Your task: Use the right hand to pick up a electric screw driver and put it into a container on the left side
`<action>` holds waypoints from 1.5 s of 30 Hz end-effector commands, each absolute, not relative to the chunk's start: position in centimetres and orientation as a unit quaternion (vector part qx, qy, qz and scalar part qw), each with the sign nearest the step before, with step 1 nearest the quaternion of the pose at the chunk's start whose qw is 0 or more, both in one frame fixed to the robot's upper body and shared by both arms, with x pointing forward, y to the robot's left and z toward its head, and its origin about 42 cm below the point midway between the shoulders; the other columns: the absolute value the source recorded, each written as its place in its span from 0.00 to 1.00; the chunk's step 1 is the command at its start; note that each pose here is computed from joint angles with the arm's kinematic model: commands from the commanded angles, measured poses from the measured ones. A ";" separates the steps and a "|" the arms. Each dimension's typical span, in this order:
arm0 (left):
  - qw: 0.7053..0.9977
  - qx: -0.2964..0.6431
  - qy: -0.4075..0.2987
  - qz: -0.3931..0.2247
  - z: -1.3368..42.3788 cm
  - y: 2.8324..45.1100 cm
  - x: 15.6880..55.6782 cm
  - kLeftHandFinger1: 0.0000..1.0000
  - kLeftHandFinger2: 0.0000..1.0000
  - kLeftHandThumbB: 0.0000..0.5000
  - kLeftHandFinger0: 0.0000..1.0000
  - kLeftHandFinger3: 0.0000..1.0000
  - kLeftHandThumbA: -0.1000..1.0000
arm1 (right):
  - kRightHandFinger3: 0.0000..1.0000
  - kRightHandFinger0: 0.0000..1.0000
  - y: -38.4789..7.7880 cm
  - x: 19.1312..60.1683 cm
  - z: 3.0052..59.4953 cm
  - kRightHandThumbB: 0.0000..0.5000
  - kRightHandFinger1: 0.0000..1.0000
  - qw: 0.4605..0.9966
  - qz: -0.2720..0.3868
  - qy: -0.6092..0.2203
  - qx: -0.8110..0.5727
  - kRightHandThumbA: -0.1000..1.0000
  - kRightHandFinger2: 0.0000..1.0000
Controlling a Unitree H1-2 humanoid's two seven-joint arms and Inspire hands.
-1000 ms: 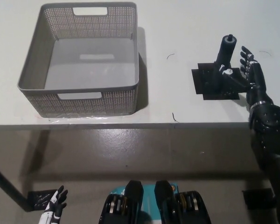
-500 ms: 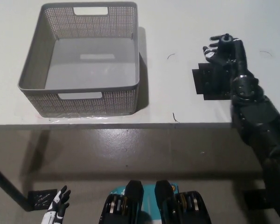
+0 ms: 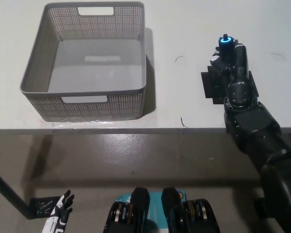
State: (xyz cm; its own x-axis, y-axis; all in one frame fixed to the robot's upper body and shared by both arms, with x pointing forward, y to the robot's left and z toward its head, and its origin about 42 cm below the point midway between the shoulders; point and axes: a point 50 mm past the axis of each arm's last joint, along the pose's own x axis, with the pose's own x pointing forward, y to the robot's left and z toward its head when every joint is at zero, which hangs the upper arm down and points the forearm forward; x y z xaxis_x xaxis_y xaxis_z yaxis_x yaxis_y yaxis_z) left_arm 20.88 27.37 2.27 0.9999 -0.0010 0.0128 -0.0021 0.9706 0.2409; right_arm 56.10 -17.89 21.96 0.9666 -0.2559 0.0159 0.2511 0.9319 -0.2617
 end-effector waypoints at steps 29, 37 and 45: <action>0.989 0.148 0.009 -0.004 1.4 27.7 18.5 1.00 1.00 0.21 1.00 1.00 1.00 | 0.63 0.00 -10.6 56.5 37.1 0.28 0.10 0.964 -0.115 -0.223 -0.091 0.00 0.54; 0.988 0.155 0.022 -0.012 0.8 27.6 17.3 1.00 1.00 0.18 1.00 1.00 1.00 | 0.62 0.00 -5.6 55.2 38.4 0.28 0.08 0.964 -0.078 -0.238 -0.086 0.00 0.56; 0.990 0.139 0.036 -0.005 0.4 27.1 16.0 1.00 1.00 0.10 1.00 1.00 1.00 | 0.64 0.00 0.5 53.4 38.9 0.28 0.10 0.967 -0.032 -0.241 -0.075 0.00 0.58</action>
State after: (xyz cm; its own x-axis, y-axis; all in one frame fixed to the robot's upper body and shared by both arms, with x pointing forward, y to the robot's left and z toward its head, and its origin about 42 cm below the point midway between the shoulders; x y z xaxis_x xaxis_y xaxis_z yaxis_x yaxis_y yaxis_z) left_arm 16.83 27.31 0.17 0.9955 -0.0020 -0.0948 0.0284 0.9602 0.2780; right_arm 54.33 -3.56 32.42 0.9445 -0.0738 0.3200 0.1251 0.9818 -0.1428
